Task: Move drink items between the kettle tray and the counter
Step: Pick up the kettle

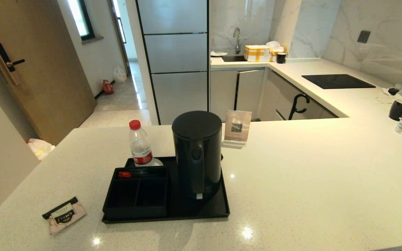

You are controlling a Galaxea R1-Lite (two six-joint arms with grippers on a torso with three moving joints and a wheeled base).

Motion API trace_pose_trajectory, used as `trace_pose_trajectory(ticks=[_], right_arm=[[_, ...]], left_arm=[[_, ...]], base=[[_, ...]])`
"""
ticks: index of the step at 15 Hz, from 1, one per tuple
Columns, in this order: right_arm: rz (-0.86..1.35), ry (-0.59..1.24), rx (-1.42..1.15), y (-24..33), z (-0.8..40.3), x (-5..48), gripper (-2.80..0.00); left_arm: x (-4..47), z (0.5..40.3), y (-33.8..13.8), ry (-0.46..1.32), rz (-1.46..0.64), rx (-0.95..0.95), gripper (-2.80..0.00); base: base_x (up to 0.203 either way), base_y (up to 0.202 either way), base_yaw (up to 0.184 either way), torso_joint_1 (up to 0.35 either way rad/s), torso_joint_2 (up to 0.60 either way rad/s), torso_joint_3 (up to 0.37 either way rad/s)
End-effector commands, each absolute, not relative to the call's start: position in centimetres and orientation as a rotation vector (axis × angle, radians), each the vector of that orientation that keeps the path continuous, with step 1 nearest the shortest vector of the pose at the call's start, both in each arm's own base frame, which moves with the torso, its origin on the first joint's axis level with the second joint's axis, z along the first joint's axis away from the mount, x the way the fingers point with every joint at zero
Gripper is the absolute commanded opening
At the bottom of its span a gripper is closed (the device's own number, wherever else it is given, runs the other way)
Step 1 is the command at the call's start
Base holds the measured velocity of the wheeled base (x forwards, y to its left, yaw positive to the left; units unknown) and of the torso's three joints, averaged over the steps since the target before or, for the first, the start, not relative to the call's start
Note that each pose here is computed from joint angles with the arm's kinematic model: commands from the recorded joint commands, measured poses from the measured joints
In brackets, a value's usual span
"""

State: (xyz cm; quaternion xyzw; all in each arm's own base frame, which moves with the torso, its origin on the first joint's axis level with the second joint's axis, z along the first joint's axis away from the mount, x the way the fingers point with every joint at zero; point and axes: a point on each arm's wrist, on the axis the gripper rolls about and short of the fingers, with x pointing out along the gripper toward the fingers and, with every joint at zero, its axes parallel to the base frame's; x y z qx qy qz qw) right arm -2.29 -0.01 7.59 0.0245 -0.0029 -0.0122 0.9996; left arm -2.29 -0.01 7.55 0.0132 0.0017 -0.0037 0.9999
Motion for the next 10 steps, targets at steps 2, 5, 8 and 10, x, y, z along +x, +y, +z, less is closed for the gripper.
trace_pose_trajectory(ticks=[2,5,8,10], right_arm=[[-0.024,-0.005,0.049,-0.01,7.6,-2.28,-2.8],[-0.024,-0.005,0.049,-0.01,7.6,-2.28,-2.8],[-0.024,-0.005,0.049,-0.01,7.6,-2.28,-2.8],[-0.024,-0.005,0.049,-0.01,7.6,-2.28,-2.8]], left_arm=[[-2.29,7.54,-0.01,0.003,-0.008,0.026,-2.8],[-2.29,7.54,-0.01,0.003,-0.008,0.026,-2.8],[-2.29,7.54,-0.01,0.003,-0.008,0.026,-2.8],[-2.29,7.54,-0.01,0.003,-0.008,0.026,-2.8]], base=[[0.0,0.0,0.0,0.0,0.0,0.0],[0.0,0.0,0.0,0.0,0.0,0.0],[0.0,0.0,0.0,0.0,0.0,0.0],[0.0,0.0,0.0,0.0,0.0,0.0]])
